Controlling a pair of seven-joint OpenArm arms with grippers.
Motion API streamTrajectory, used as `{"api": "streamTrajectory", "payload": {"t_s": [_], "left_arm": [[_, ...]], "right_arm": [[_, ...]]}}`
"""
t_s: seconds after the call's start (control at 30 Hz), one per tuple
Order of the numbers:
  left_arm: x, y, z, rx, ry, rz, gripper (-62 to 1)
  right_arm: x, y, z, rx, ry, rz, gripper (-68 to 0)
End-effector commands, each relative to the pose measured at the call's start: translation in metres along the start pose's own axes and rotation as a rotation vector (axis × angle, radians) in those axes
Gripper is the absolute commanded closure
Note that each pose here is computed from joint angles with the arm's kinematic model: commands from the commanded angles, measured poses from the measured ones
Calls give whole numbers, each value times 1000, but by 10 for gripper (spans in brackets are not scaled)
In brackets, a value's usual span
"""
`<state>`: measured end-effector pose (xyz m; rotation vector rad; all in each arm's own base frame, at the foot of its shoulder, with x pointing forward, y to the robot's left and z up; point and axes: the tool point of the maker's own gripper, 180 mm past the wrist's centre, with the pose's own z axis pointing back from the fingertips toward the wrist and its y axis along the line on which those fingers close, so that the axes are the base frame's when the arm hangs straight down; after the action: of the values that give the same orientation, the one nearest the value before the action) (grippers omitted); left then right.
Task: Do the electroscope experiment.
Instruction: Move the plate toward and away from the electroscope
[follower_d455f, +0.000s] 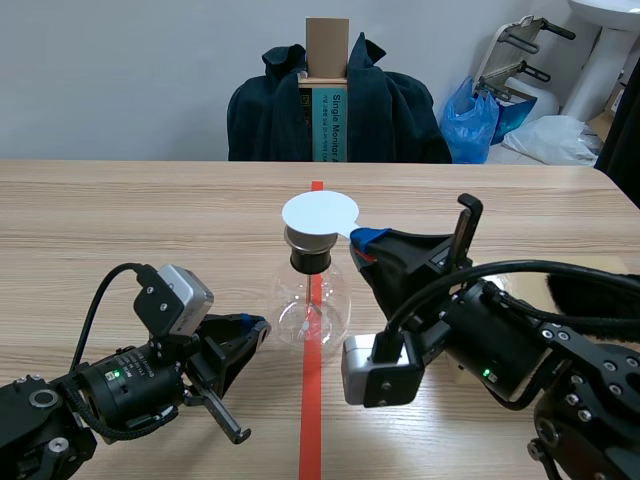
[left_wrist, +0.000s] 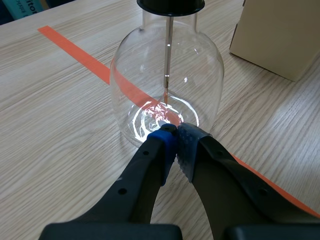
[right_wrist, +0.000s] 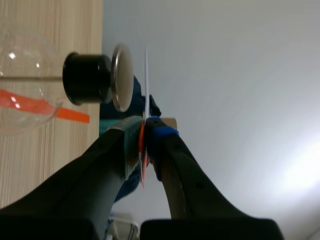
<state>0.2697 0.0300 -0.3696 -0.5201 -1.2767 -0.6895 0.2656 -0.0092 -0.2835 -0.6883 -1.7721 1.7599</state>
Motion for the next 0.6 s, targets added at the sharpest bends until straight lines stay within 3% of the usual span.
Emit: {"api": "streamTrajectory", "payload": {"t_s": [0.0,0.33,0.57], "left_arm": [[10,3,-2,5,-34,-5,-32],[10,3,-2,5,-34,-5,-32],[10,3,-2,5,-34,-5,-32]], "right_arm": [[-12,-7,1,-16,32,26,-7],[-48,-8,6,-19,237,24,-7],[-64,-8,11,-20,330,23,-7]]}}
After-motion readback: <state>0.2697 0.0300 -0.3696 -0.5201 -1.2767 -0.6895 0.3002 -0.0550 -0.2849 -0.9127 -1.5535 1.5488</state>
